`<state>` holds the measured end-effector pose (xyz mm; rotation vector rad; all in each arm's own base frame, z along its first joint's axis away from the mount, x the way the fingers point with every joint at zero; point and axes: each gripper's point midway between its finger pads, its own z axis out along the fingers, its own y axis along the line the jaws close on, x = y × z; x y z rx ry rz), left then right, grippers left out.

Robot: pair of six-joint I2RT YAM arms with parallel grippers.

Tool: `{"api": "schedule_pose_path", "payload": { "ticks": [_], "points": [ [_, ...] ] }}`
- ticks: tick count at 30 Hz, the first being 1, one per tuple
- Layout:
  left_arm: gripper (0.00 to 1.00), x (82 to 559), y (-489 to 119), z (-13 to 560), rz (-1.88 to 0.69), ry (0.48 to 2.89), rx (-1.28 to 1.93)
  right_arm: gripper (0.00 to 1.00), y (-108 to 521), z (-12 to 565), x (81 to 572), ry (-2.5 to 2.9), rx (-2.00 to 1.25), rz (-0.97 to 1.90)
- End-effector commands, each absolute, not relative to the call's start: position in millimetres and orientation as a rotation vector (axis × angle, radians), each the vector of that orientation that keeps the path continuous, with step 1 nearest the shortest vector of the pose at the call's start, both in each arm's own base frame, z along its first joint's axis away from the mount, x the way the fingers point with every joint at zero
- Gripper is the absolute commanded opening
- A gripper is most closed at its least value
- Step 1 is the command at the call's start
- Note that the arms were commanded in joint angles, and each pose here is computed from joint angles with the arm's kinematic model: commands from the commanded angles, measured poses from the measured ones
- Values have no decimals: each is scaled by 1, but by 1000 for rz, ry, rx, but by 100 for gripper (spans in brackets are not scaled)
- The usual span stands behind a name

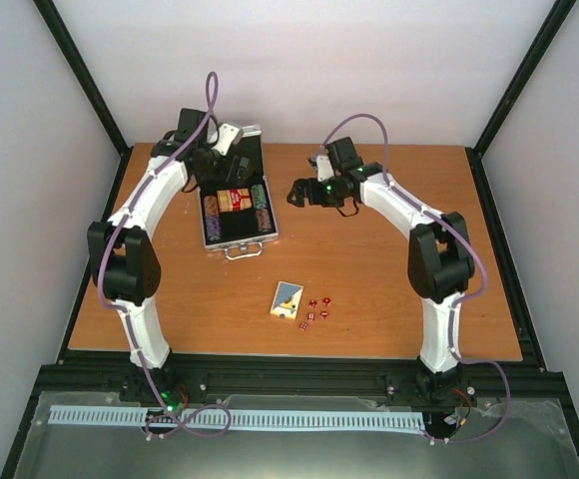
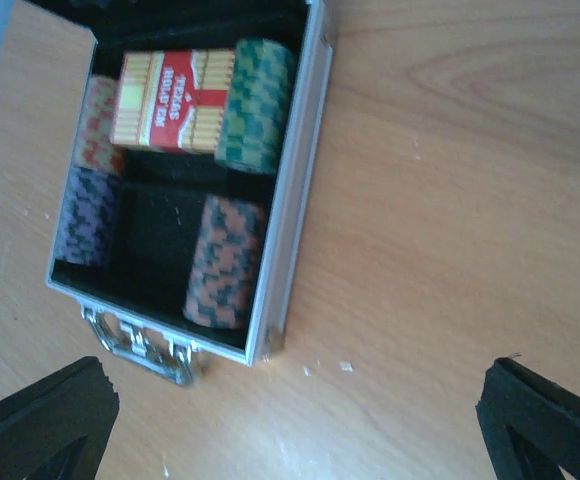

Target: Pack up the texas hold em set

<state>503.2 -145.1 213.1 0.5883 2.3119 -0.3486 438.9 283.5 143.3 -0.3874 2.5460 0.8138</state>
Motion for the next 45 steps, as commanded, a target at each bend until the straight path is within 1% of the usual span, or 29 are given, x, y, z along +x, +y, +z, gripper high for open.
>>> {"api": "schedule_pose_path", "payload": {
  "ticks": [1, 7, 12, 14, 18, 22, 25, 29, 30, 32, 35, 45],
  "points": [
    [100, 497, -135, 248, -286, 2237, 602, 99, 308, 150, 466, 2492, -392, 934],
    [100, 479, -137, 274, -322, 2189, 602, 99, 328, 151, 490, 2468, -390, 989],
    [100, 448, -141, 285, -423, 2174, 556, 99, 340, 146, 493, 2486, -427, 994],
    [100, 431, -142, 274, -476, 2203, 525, 98, 342, 144, 488, 2496, -441, 980],
    [100, 399, -132, 233, -482, 2282, 432, 98, 349, 146, 472, 2500, -495, 967],
    [100, 377, -124, 212, -487, 2304, 345, 92, 357, 149, 458, 2484, -535, 1009],
    [100, 373, -110, 213, -411, 2283, 271, 85, 367, 152, 448, 2467, -592, 1025],
    [100, 373, -72, 223, -187, 2266, 93, 70, 395, 160, 436, 2414, -661, 1114],
    [100, 372, -61, 226, -135, 2260, 36, 69, 403, 161, 435, 2403, -673, 1133],
    [100, 368, -42, 233, -42, 2249, -74, 67, 420, 166, 436, 2368, -687, 1148],
    [100, 359, -22, 234, 55, 2265, -204, 67, 446, 164, 440, 2335, -676, 1180],
    [100, 332, -7, 230, 93, 2258, -308, 68, 508, 139, 459, 2277, -596, 1312]
  ]
}}
